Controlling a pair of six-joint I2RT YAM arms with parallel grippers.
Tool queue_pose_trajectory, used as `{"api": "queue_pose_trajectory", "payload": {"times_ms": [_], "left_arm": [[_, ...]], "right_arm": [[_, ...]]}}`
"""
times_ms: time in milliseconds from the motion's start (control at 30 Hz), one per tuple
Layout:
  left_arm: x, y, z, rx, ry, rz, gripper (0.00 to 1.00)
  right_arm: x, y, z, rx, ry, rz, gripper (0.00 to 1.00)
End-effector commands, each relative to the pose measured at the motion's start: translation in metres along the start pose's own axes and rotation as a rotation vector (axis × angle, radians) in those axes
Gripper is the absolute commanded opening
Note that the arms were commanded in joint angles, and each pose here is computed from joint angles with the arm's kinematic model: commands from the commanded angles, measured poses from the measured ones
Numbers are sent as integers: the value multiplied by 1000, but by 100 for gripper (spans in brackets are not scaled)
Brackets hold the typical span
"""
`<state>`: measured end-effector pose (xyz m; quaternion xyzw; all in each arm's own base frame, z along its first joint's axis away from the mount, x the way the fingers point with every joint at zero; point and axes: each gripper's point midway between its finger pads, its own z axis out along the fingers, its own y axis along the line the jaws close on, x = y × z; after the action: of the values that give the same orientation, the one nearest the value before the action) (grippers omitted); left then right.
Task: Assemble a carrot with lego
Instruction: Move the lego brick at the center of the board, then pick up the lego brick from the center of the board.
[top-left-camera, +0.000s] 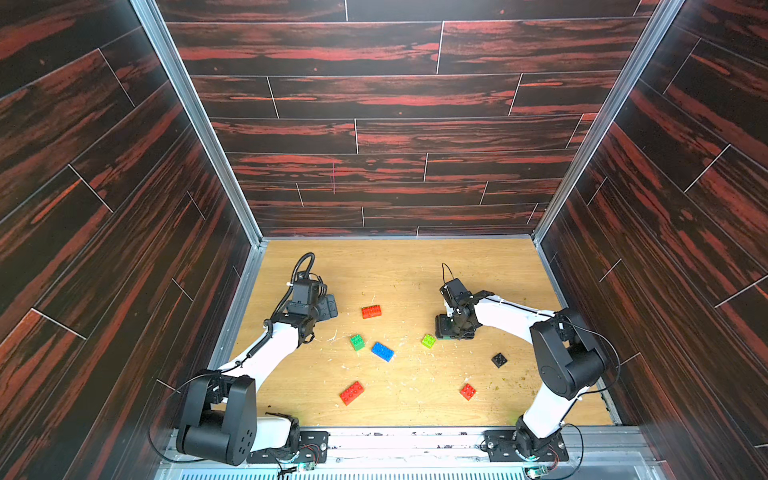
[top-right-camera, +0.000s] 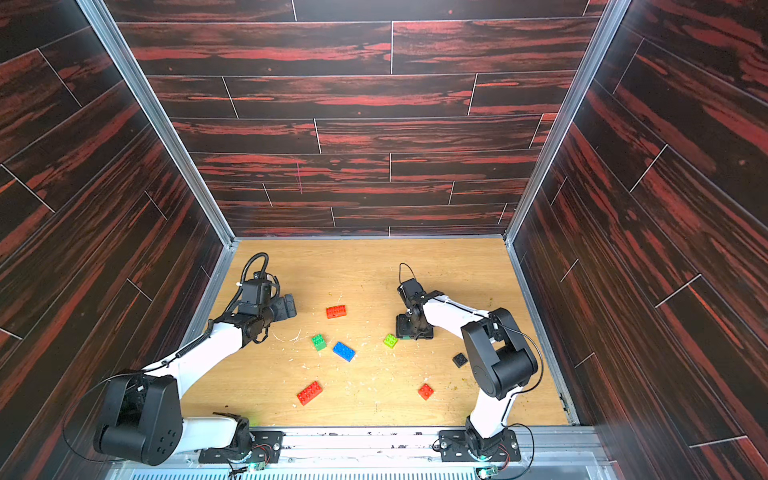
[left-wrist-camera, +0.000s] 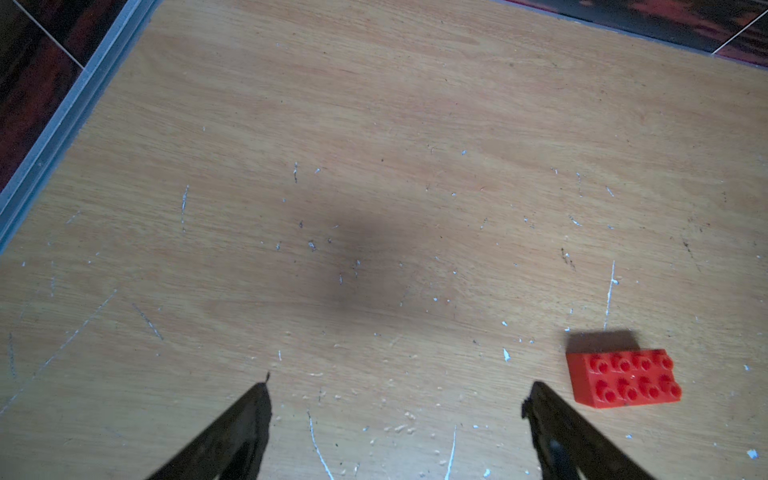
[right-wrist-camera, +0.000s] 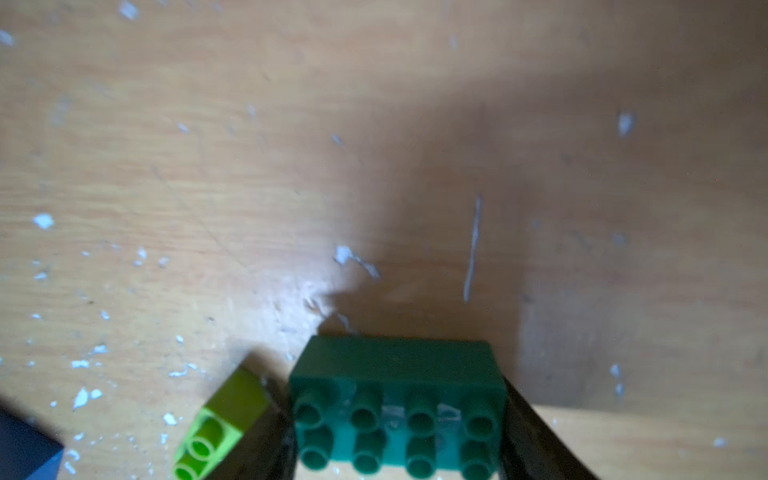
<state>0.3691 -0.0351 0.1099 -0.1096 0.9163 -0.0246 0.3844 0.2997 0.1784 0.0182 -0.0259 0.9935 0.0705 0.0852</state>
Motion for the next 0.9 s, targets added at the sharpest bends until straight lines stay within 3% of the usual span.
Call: {"api": "queue_pose_trajectory", "payload": {"times_ms": [0,233,500,667,867], "left_arm": [[-6,1,-10,-9,-10,-19,97],[2,0,-21,8,11,-40,97],[9,1,-33,25,22,-64,97],[12,-3,-32,45,44,-49,97],[13,-11,-24,71,72,-29,97]], "right_arm": [[28,-3,-6,12,106,36,79],[25,-6,-36,26,78,120,86],[45,-34,-70,55,69,387,86],[59,-73,-79,43,33,624,82],[72,-104,-77,62,50,757,77]]}}
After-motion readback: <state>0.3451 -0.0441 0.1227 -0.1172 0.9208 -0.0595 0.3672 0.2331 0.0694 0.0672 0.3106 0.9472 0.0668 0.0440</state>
